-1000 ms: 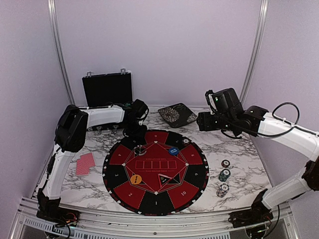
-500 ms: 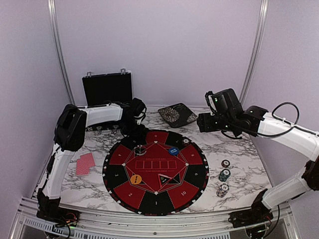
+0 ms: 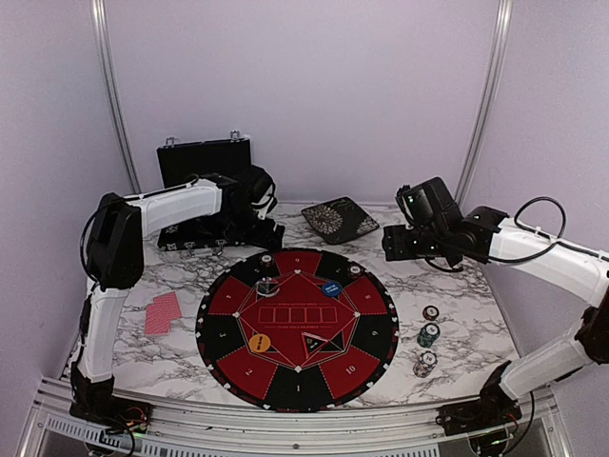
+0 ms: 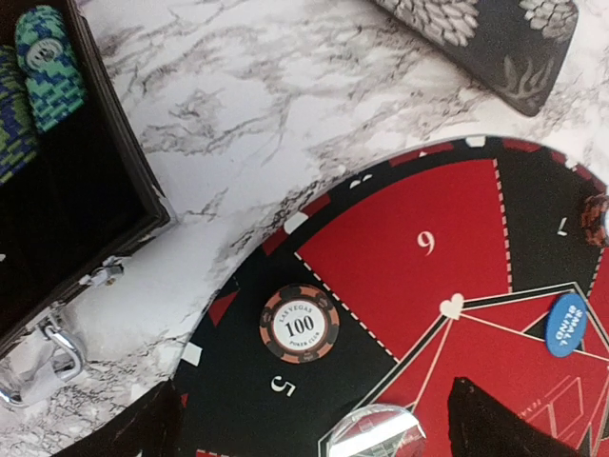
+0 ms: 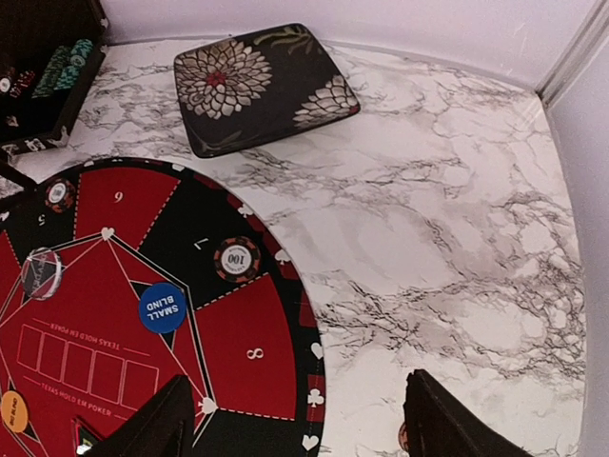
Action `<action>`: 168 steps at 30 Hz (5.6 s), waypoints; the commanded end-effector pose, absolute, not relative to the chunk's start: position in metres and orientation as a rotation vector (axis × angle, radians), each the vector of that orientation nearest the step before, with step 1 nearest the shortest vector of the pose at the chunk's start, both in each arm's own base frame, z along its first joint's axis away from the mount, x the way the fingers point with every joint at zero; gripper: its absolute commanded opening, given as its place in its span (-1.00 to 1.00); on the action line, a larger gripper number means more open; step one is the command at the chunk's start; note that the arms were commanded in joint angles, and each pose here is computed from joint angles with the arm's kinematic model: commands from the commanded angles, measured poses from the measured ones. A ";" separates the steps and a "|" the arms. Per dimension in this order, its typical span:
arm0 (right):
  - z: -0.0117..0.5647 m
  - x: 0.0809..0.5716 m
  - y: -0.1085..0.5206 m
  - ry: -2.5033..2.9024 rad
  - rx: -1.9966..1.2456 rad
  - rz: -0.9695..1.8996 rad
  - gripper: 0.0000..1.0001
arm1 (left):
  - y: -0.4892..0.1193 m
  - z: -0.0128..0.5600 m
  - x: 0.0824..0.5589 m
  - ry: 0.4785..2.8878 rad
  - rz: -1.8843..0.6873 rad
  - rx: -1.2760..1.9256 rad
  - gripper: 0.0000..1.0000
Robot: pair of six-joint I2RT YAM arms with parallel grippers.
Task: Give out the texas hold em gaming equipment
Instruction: Move the poker chips pile to the dealer area, then pick up the pile of poker chips from the center of the board, then place the poker chips pile in the big blind area.
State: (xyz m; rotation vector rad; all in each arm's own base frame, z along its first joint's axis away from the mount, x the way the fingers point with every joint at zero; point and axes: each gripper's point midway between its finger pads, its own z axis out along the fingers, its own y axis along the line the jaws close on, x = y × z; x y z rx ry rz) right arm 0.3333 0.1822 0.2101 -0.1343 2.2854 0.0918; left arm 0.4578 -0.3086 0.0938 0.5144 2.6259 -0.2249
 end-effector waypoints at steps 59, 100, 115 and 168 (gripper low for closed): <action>0.013 0.281 0.059 2.830 0.308 0.005 0.01 | -0.297 0.173 0.392 2.556 -0.484 0.511 0.98; 0.042 0.317 0.071 2.779 0.253 0.032 -0.60 | -0.294 0.181 0.391 2.539 -0.478 0.508 0.98; 0.062 0.339 0.119 2.773 0.070 0.021 -0.63 | -0.288 0.182 0.390 2.544 -0.468 0.470 0.98; 0.053 0.279 0.505 2.634 -0.879 0.281 -0.65 | -0.157 0.155 0.336 2.558 -0.508 0.038 0.98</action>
